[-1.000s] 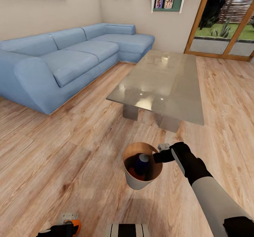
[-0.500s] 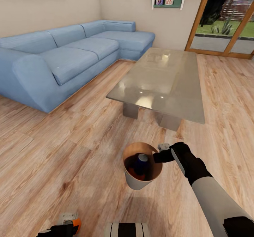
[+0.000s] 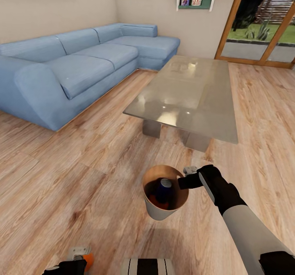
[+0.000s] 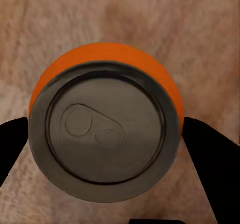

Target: Put the three can of soda from the living room inside the tash can in the kitchen.

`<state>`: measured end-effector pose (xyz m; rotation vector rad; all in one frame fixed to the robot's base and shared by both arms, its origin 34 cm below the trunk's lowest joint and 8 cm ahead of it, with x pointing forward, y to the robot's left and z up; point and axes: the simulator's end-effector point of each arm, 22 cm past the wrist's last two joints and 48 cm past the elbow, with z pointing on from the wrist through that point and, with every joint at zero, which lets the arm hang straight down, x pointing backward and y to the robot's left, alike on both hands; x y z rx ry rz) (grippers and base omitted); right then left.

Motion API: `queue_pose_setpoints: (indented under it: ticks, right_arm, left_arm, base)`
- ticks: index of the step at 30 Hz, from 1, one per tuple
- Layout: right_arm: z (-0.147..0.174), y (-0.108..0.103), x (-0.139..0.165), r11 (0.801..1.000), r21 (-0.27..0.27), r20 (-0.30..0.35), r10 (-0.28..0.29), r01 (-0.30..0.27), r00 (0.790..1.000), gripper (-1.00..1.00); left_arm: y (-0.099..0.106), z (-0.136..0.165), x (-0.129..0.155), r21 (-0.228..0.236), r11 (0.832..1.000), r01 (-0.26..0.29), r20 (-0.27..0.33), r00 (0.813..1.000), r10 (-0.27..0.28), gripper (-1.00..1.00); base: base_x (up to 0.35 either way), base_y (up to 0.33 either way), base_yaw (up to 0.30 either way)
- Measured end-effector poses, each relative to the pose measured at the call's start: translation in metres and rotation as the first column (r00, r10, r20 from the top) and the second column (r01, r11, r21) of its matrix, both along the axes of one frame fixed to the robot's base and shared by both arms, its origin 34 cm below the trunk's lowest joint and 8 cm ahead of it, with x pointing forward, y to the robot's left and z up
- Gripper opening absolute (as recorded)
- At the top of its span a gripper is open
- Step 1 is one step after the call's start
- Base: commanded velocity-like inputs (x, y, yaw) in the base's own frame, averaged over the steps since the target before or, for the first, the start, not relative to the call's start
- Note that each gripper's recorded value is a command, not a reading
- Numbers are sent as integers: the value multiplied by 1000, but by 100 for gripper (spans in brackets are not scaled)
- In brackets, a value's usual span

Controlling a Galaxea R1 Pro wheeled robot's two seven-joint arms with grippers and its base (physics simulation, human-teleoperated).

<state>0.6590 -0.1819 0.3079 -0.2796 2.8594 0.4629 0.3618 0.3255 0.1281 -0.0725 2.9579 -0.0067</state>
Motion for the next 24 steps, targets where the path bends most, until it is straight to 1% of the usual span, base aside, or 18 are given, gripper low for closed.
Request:
queue_pose_setpoints:
  ticks: [8, 24]
  right_arm:
    - [0, 0, 0, 1000, -1, 0, 0, 0, 1000, -100]
    - [40, 1, 12, 1000, 2, 65, 0, 0, 998, -100]
  left_arm:
    - [0, 0, -1, 1, 1000, 0, -2, 1000, 0, -100]
    - [-5, 19, 20, -6, 1000, 2, 55, 998, -1, -100]
  base:
    - [0, 0, 0]
    - [0, 0, 0]
